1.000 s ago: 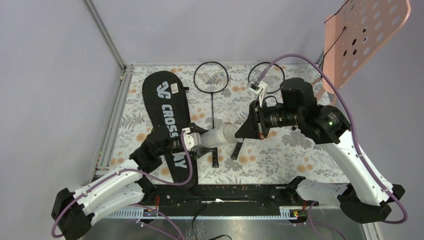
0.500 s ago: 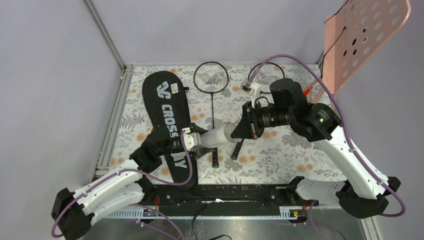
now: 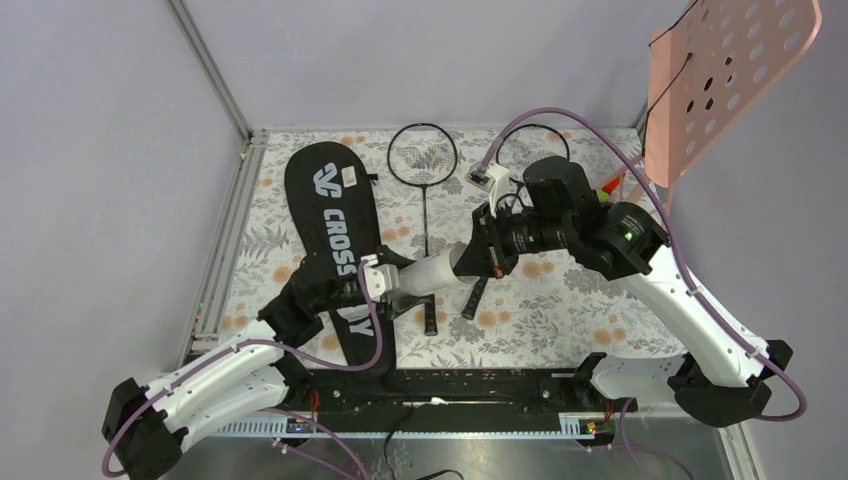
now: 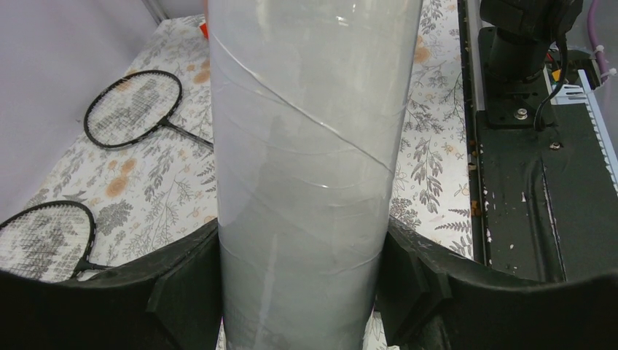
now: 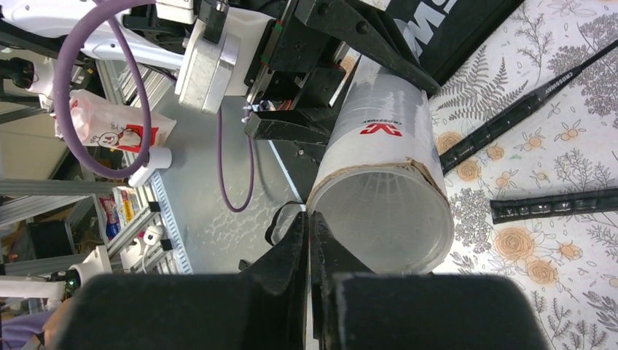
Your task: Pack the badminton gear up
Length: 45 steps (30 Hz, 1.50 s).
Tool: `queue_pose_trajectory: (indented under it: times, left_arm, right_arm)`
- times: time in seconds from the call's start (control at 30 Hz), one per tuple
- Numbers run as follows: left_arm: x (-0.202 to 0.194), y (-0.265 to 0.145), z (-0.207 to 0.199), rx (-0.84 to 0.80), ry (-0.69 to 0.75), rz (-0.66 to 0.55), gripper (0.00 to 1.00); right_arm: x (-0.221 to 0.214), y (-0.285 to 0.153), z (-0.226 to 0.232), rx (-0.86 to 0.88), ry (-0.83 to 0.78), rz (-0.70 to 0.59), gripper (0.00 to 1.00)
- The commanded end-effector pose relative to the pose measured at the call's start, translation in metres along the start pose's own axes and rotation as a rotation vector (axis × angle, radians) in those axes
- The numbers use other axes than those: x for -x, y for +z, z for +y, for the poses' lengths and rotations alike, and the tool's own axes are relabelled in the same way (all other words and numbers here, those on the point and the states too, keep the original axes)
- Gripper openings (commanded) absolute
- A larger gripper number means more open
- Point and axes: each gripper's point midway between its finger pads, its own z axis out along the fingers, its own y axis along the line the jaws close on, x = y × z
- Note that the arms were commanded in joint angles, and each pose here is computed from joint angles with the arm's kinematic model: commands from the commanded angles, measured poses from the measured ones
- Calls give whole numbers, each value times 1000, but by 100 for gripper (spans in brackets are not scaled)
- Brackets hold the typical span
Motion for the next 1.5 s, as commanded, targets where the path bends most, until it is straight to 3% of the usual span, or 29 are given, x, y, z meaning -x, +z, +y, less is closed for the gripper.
queue_pose_trajectory:
  times: [0.0, 0.5, 0.77, 0.97, 1.0, 1.07, 1.1, 1.47]
  left_arm:
    - [53, -4, 2, 1, 116, -192, 65]
    - [74, -8, 5, 44, 89, -289, 65]
    - [86, -13, 5, 58, 64, -354, 65]
    - [91, -13, 4, 52, 43, -384, 65]
    - [92, -13, 4, 55, 38, -389, 65]
    - [95, -13, 5, 59, 29, -400, 65]
    - [95, -13, 5, 57, 23, -401, 65]
    - [100, -7, 16, 90, -55, -421, 65]
  right_arm:
    - [14, -4, 5, -10, -37, -42, 4]
    - [25, -4, 27, 50, -36, -26, 27]
    - [44, -19, 39, 58, -80, -93, 48]
    - [48, -27, 46, 64, -87, -86, 67]
    - [47, -27, 46, 64, -84, -80, 73]
    - [45, -27, 45, 62, -81, -73, 97]
    - [44, -27, 45, 60, -79, -70, 99]
    - [41, -23, 57, 135, -79, -51, 100]
